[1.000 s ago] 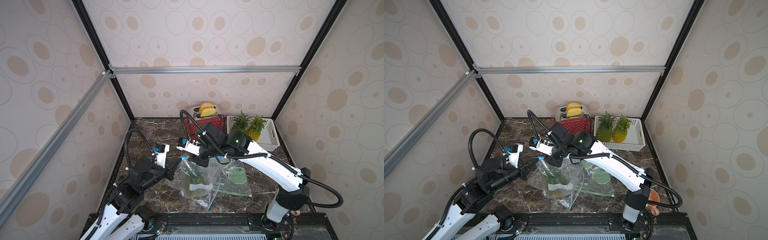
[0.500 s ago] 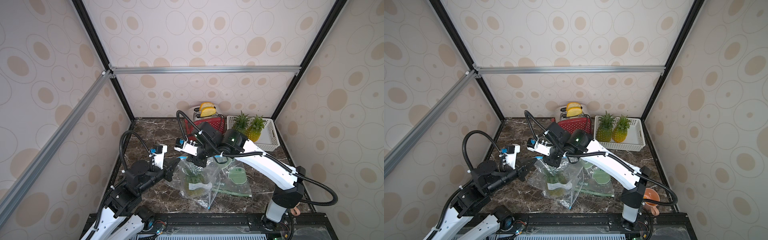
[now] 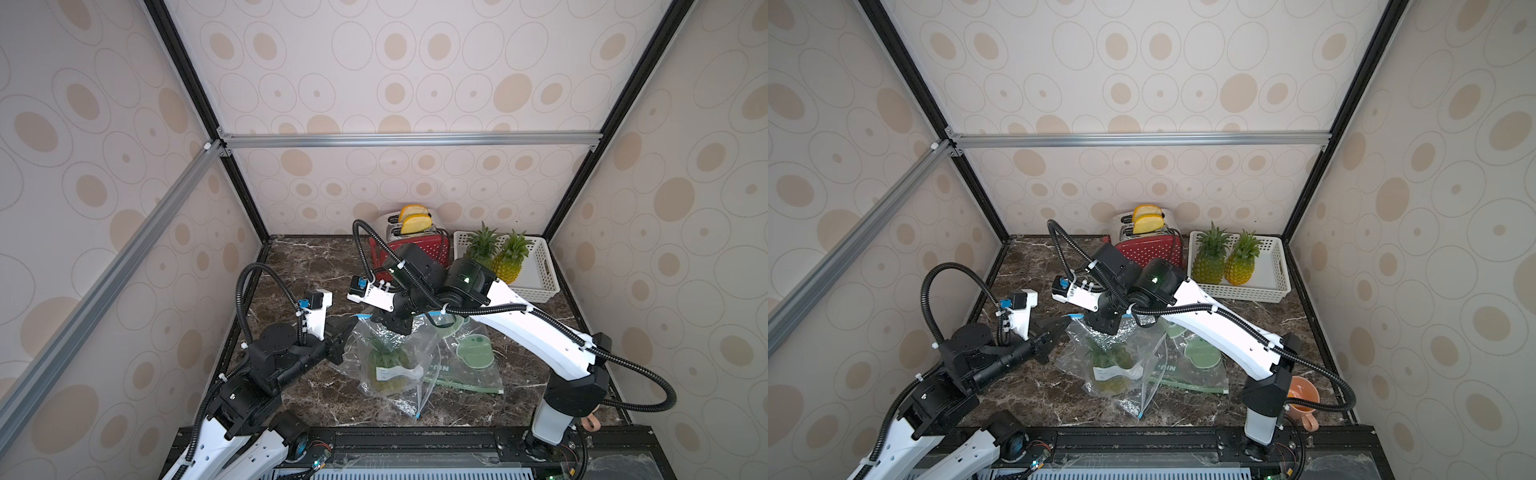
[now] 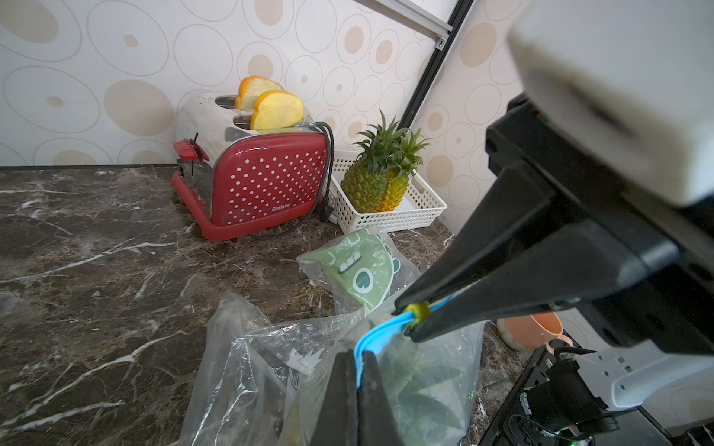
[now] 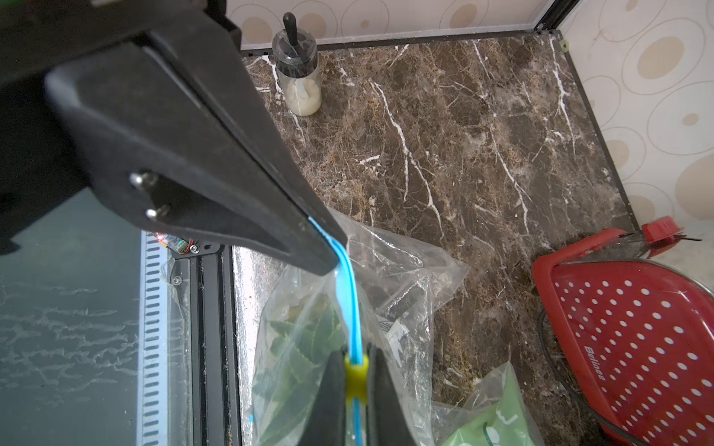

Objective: Open the zip-top bag and take out the pineapple
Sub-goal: Unzip the zipper on the zipper food storage bag.

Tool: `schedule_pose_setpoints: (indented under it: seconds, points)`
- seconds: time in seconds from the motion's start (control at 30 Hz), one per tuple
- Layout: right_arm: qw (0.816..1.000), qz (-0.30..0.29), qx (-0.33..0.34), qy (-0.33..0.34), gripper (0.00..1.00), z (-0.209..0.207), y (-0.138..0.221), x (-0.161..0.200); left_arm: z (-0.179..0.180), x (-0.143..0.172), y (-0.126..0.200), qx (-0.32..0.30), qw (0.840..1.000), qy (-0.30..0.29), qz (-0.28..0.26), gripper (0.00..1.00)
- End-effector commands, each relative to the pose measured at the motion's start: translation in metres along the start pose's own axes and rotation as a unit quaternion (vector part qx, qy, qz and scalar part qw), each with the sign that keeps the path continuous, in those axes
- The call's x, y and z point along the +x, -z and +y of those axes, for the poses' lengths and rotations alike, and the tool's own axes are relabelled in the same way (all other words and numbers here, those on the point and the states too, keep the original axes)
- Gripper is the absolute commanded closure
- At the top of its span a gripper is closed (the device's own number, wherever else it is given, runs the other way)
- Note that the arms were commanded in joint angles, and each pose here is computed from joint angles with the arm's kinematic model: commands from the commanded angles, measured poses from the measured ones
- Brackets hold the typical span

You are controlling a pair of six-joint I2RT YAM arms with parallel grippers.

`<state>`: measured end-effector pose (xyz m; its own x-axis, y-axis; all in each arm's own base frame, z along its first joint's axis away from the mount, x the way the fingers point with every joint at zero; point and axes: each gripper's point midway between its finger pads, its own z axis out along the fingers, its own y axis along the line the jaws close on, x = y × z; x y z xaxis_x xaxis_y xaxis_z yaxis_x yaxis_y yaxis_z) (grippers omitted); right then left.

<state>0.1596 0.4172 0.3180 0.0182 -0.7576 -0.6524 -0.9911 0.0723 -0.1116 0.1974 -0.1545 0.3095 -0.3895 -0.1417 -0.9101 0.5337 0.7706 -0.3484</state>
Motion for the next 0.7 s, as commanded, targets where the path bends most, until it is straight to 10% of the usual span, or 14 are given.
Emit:
schedule_pose_setpoints:
  seconds: [0.0, 0.67]
  points:
    - [0.999, 0.045, 0.026, -0.007, 1.0, -0.002, 0.019, 0.029, 0.018, -0.026, 0.016, -0.064, 0.997, -0.014, -0.05, 1.0]
    - [0.967, 0.113, 0.184, -0.135, 1.0, -0.005, 0.136, 0.17, 0.033, -0.045, 0.006, -0.118, 0.99, -0.022, -0.07, 1.0]
